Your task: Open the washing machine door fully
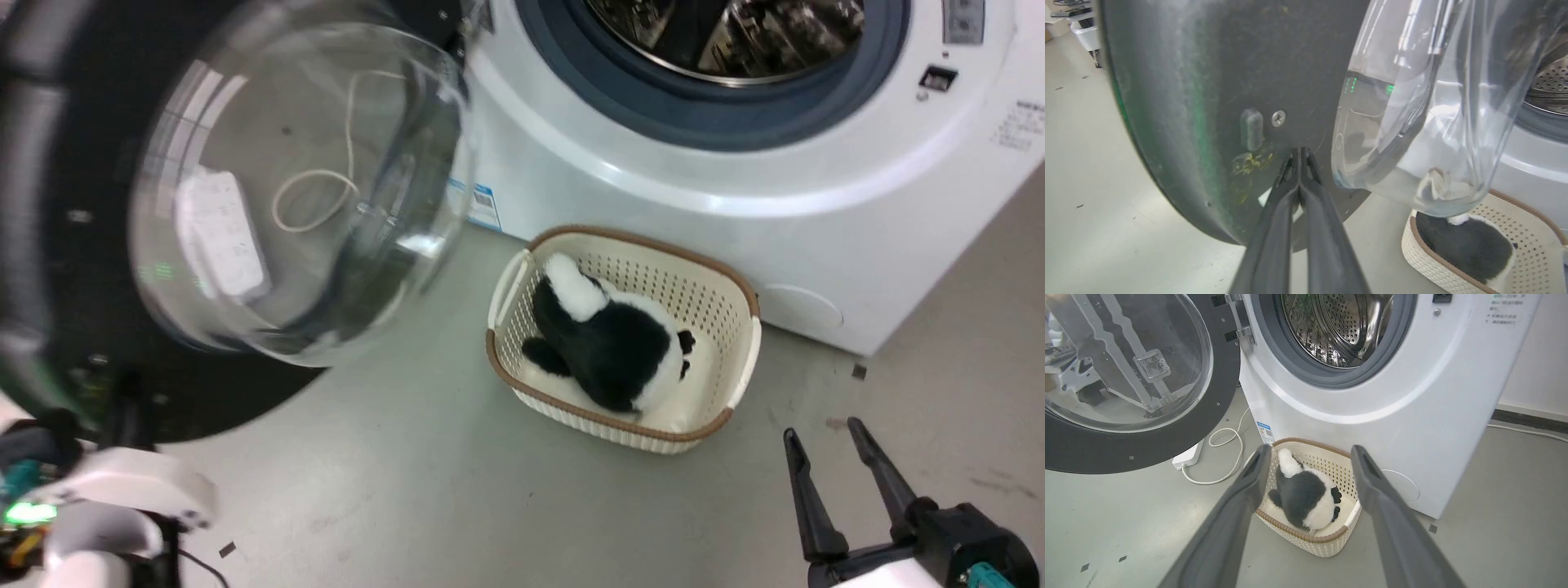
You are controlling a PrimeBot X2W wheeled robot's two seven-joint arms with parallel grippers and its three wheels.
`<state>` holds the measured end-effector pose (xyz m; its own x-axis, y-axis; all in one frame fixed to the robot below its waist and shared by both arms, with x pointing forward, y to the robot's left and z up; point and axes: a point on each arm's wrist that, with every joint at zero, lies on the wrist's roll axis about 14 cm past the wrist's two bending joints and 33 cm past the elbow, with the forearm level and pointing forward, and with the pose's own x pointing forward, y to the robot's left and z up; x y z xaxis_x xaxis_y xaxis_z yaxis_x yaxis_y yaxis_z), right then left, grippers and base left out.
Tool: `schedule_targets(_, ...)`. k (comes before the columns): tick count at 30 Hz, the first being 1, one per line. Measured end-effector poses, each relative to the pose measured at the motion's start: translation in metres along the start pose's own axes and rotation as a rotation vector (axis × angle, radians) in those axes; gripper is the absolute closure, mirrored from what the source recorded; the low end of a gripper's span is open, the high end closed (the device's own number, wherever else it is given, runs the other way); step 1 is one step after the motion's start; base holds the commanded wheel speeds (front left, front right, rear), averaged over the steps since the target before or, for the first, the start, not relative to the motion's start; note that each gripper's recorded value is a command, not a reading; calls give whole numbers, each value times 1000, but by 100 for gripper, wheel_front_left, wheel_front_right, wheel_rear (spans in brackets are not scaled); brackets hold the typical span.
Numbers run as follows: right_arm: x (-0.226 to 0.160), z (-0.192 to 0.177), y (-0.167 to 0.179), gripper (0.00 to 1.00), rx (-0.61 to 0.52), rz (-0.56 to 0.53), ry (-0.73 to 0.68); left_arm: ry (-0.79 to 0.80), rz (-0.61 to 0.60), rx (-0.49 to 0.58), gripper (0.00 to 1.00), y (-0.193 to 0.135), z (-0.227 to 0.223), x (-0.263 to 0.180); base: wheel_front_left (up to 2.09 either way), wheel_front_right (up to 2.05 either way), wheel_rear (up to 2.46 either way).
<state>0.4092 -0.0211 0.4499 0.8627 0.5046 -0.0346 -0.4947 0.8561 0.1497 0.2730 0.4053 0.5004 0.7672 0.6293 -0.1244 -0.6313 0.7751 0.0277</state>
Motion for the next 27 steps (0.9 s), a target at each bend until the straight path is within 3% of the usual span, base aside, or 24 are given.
schedule_targets(4, 4, -5, -19, 0, -8, -36, 5, 14, 88, 28, 100, 32, 2, 30, 0, 0, 0)
schedule_targets(17, 4, -15, -42, 0, -19, -77, 35, -14, 109, 48, 100, 45, 6, 70, 0, 0, 0)
schedule_targets(22, 0, -4, -45, 0, -37, -89, 13, -77, 85, 37, 100, 42, 15, 68, 0, 0, 0)
schedule_targets(27, -8, 16, -52, 0, -66, -122, -36, -167, 6, 3, 100, 16, 33, 58, 0, 0, 0)
